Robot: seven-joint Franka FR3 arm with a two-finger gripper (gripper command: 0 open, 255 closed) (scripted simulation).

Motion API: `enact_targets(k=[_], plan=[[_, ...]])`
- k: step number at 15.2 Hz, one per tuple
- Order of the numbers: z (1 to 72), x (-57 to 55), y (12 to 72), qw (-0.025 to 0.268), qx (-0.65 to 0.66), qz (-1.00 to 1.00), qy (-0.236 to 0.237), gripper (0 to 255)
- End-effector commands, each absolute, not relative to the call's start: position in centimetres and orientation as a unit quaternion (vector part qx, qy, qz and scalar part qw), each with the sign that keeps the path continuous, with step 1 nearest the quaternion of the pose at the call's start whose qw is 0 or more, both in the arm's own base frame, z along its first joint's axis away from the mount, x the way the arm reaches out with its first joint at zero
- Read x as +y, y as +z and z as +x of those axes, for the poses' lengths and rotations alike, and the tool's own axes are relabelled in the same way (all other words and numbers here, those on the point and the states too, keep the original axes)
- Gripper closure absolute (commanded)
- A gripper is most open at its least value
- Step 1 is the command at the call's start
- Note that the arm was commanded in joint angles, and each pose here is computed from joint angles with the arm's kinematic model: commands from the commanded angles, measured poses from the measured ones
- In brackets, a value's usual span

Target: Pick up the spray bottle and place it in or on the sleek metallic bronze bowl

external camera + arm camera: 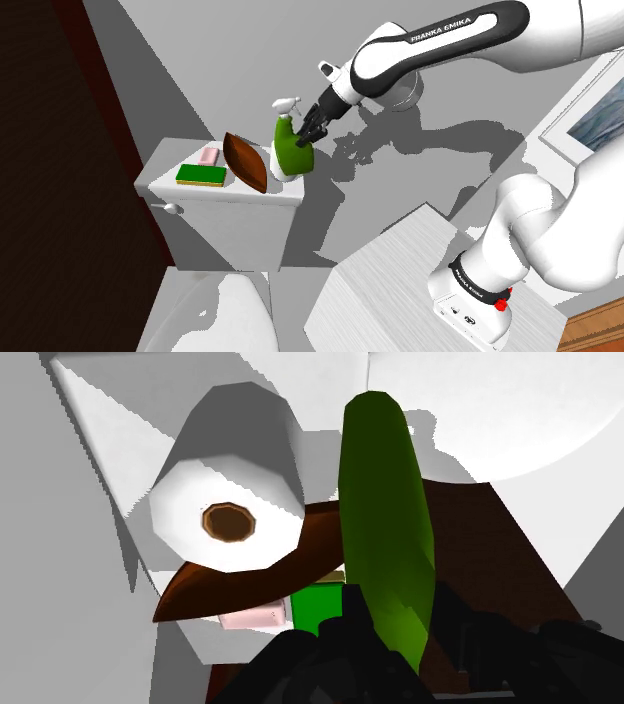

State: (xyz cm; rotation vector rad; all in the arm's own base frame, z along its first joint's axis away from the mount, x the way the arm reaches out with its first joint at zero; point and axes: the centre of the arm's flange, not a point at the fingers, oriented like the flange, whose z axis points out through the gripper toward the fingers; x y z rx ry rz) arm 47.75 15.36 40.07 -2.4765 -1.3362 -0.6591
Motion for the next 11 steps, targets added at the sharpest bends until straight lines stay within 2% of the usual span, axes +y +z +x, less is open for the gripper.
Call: enact_targets(k=[1, 5, 11], plan=[[47.7, 15.5, 41.1, 0.125, -0.459, -0.85, -0.226, 255], [47.7, 15.5, 42.8, 0.125, -0.459, -0.85, -0.226, 255], [55.1, 18.4, 42.9, 0.125, -0.459, -0.85, -0.226, 255]])
